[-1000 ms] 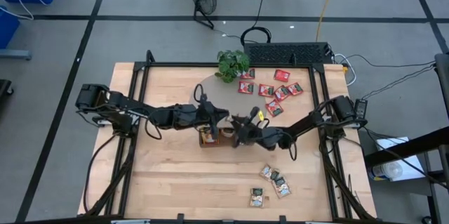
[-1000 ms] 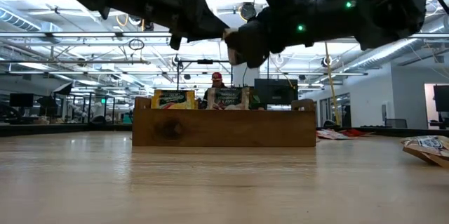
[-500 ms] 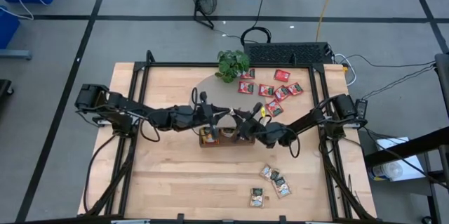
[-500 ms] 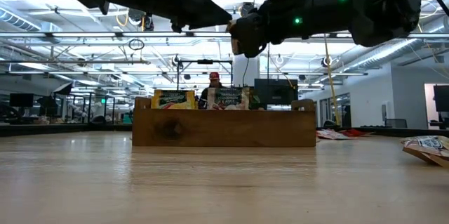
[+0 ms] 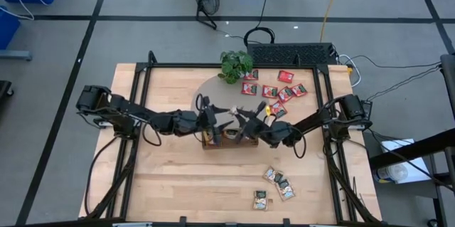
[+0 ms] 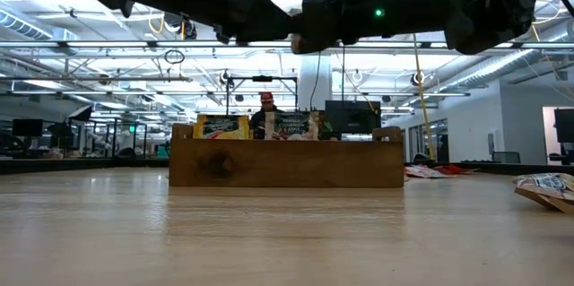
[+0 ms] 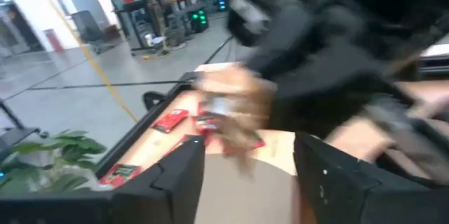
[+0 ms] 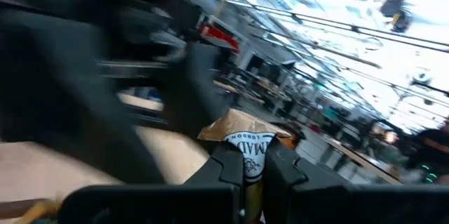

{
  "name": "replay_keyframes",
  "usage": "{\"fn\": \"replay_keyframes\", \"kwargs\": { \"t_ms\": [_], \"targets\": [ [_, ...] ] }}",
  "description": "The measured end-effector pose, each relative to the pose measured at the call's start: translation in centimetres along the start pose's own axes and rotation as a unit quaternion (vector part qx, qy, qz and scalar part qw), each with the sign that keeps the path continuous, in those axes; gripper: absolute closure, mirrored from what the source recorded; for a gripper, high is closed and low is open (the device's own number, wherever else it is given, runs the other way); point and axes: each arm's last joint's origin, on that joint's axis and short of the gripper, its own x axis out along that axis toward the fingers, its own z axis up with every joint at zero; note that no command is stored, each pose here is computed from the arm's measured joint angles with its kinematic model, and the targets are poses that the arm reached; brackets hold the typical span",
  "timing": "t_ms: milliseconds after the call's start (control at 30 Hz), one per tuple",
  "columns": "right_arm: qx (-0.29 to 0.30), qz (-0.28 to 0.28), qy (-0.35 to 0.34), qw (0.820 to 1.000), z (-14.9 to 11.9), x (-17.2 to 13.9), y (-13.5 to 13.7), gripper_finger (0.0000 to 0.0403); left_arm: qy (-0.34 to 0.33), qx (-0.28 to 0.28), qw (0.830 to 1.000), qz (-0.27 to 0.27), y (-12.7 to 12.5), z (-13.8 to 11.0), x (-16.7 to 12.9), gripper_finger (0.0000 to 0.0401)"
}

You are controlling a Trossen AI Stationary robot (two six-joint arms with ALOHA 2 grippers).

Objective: Pick & Place Tea
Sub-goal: Put the brown tea bag into the middle slot of the wooden organizer

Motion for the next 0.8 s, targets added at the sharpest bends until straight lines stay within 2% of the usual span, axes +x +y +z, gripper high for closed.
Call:
{"fn": "replay_keyframes", "kwargs": {
  "t_ms": [200,533,667,800],
  "targets": [
    [0.010,0.013,0.005,1.000,-0.20,-0.02,0.20,0.0393,-0.007,-0.006,1.000,0.003,0.11,0.14,0.03,0.0160],
    [0.004,0.019,0.013,1.000,-0.40,-0.03,0.35,0.0393,-0.016,-0.001,1.000,0.005,0.16,0.32,0.04,0.0187],
    [0.013,0.027,0.013,0.999,-0.47,-0.04,0.45,0.0390,-0.014,-0.001,1.000,0.004,0.16,0.29,0.04,0.0229],
    [0.022,0.039,0.012,0.999,-0.41,-0.34,0.75,0.0388,-0.007,0.011,1.000,0.006,0.18,0.17,0.02,0.0317]
  ]
}}
